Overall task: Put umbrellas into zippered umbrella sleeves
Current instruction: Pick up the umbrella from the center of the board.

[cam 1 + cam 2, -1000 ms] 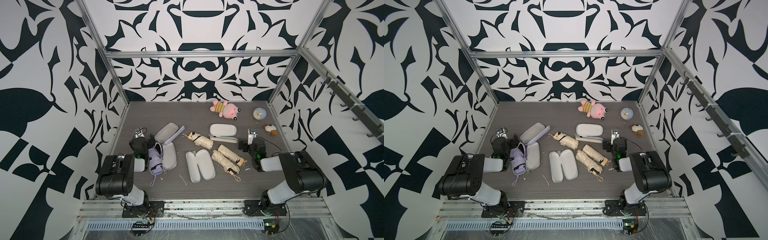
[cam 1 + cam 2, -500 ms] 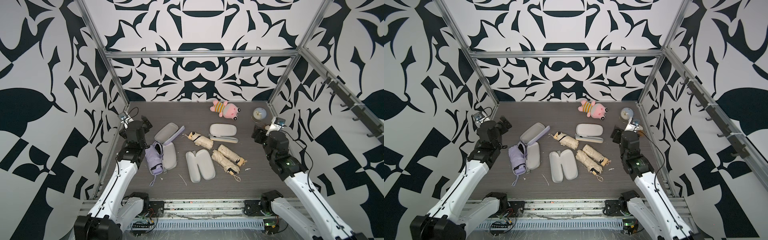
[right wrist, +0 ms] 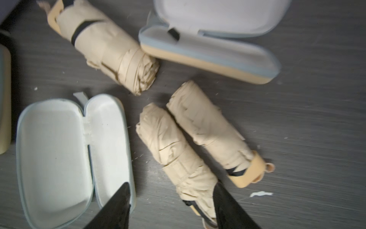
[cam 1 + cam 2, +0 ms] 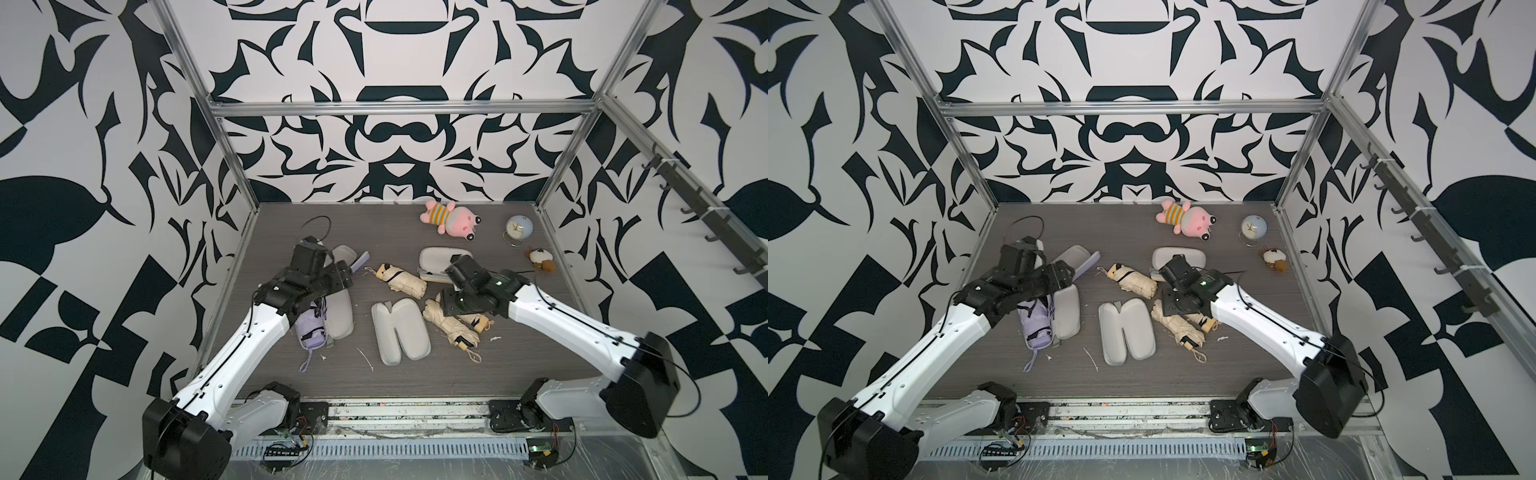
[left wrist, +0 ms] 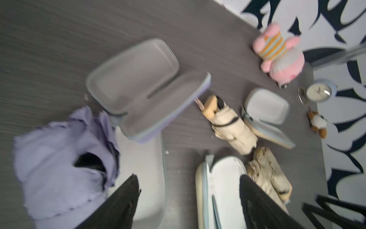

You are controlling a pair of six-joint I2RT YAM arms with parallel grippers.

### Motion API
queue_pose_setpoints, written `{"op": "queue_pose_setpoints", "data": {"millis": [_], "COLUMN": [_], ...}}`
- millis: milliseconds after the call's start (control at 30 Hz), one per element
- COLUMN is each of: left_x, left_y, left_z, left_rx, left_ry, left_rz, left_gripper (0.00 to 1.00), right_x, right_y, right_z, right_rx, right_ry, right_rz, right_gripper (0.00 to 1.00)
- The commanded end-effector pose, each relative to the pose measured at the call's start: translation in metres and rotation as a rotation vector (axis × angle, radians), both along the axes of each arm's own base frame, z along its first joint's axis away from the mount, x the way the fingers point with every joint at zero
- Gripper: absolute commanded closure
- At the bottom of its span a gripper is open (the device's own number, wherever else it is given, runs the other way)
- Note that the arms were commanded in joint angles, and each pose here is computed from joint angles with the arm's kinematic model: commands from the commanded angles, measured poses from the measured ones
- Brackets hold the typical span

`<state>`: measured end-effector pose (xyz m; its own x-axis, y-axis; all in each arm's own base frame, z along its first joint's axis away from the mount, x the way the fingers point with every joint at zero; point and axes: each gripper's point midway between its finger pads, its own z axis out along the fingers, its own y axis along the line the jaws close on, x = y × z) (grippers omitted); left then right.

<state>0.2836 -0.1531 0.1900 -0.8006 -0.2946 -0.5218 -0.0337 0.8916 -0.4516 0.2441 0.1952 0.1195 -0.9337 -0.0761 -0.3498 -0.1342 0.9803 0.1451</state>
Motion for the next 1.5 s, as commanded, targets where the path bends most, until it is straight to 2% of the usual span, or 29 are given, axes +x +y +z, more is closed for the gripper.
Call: {"op": "queue_pose_setpoints", "data": {"millis": [0, 67, 167, 233, 367, 467, 600, 767, 967, 1067, 1167, 1333, 1400, 1467], "left_x": [-0.036, -0.048, -0.057, -0.061, -0.058, -0.059, -0.063, -0.067, -0.071, -0.070, -0.068, -0.069, -0.068, -0.066], "left_y": [-0.032, -0.049, -0.062, -0.066, -0.078, -0.087, -0.082, -0.081, -0.084, -0.087, -0.089, -0.085, -0.084, -0.085], "left_z": [-0.034, -0.052, -0.077, -0.088, -0.110, -0.120, -0.137, -0.149, -0.160, -0.162, -0.162, -0.160, -0.159, -0.161], "left_rx": [-0.029, -0.035, -0.041, -0.050, -0.071, -0.097, -0.072, -0.090, -0.142, -0.173, -0.183, -0.191, -0.210, -0.217], "left_ry": [0.170, 0.223, 0.292, 0.325, 0.366, 0.392, 0.431, 0.446, 0.469, 0.470, 0.466, 0.458, 0.441, 0.437], "left_rz": [-0.076, -0.119, -0.146, -0.160, -0.184, -0.207, -0.206, -0.197, -0.170, -0.157, -0.152, -0.134, -0.114, -0.103], "left_gripper": [0.16, 0.16, 0.16, 0.18, 0.27, 0.36, 0.47, 0.59, 0.73, 0.76, 0.78, 0.83, 0.84, 0.85], "right_x": [-0.011, -0.008, 0.001, -0.001, -0.009, 0.003, 0.022, 0.024, 0.017, 0.016, 0.014, 0.002, 0.001, 0.003], "right_y": [0.021, 0.025, 0.000, -0.017, -0.030, -0.030, -0.024, -0.008, -0.003, -0.005, 0.001, 0.001, -0.002, -0.009], "right_z": [-0.015, -0.018, -0.005, -0.008, -0.030, -0.036, -0.049, -0.075, -0.084, -0.094, -0.097, -0.085, -0.094, -0.102], "right_rx": [0.106, 0.129, 0.005, -0.053, -0.149, -0.206, -0.249, -0.214, -0.183, -0.214, -0.183, -0.176, -0.184, -0.235], "right_ry": [0.090, 0.081, 0.042, 0.086, 0.164, 0.154, 0.153, 0.220, 0.256, 0.271, 0.282, 0.302, 0.307, 0.317], "right_rz": [-0.034, -0.044, -0.003, 0.044, 0.145, 0.192, 0.234, 0.274, 0.283, 0.294, 0.319, 0.306, 0.304, 0.295], "right_gripper": [0.43, 0.44, 0.45, 0.42, 0.32, 0.27, 0.24, 0.26, 0.27, 0.31, 0.36, 0.35, 0.35, 0.41]}}
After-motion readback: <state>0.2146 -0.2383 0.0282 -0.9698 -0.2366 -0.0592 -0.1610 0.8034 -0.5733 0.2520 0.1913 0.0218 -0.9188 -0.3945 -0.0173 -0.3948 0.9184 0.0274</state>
